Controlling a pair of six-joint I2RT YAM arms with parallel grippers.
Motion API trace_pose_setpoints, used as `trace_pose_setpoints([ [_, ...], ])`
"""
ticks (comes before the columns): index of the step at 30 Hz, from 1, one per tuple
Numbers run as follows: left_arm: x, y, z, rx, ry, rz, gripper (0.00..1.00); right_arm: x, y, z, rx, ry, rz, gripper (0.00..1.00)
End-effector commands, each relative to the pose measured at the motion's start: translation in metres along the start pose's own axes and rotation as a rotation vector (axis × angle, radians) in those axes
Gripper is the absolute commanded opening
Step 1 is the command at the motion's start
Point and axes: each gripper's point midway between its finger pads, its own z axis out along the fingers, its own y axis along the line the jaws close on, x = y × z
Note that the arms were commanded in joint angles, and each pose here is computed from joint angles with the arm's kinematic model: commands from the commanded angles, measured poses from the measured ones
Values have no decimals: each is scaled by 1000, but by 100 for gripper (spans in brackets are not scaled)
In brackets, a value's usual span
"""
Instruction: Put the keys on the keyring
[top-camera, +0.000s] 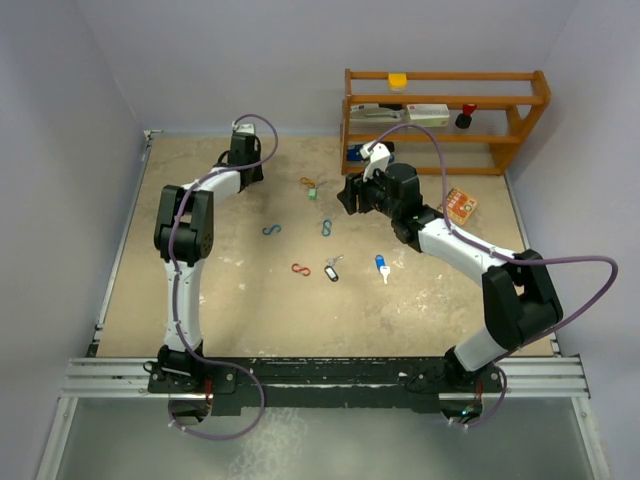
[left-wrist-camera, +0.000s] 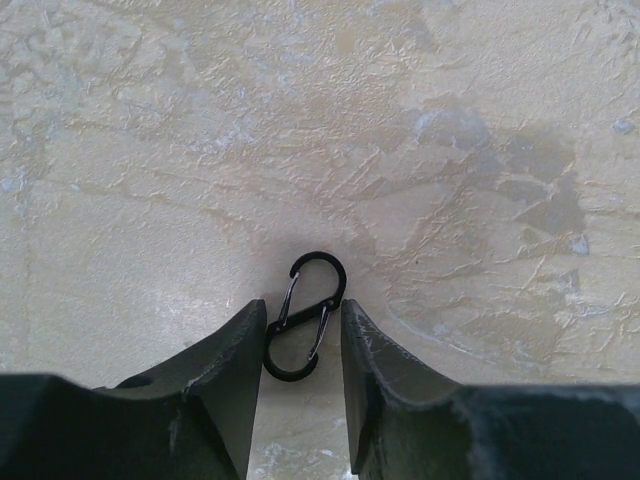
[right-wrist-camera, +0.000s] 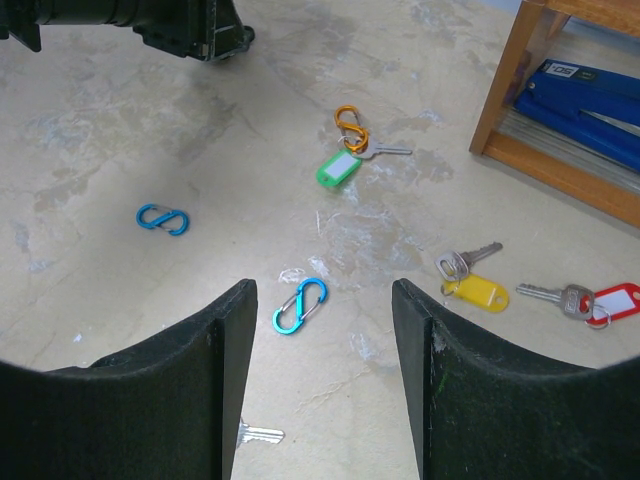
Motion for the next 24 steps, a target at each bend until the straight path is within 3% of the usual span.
trace_pose_setpoints([
  [1,31,-2,-5,33,105,13,31,-26,-2,-11,17,-75,-6,60],
  [5,33,-2,-4,31,111,15,24,-26,-4,-11,24,-73,-5,60],
  [11,34,-2,-5,30,115,12,0,-26,-4,-11,26,-73,-4,60],
  [24,7,-13,-28,83,44,-40,0,-14,-45,-13,211,0,89,59],
])
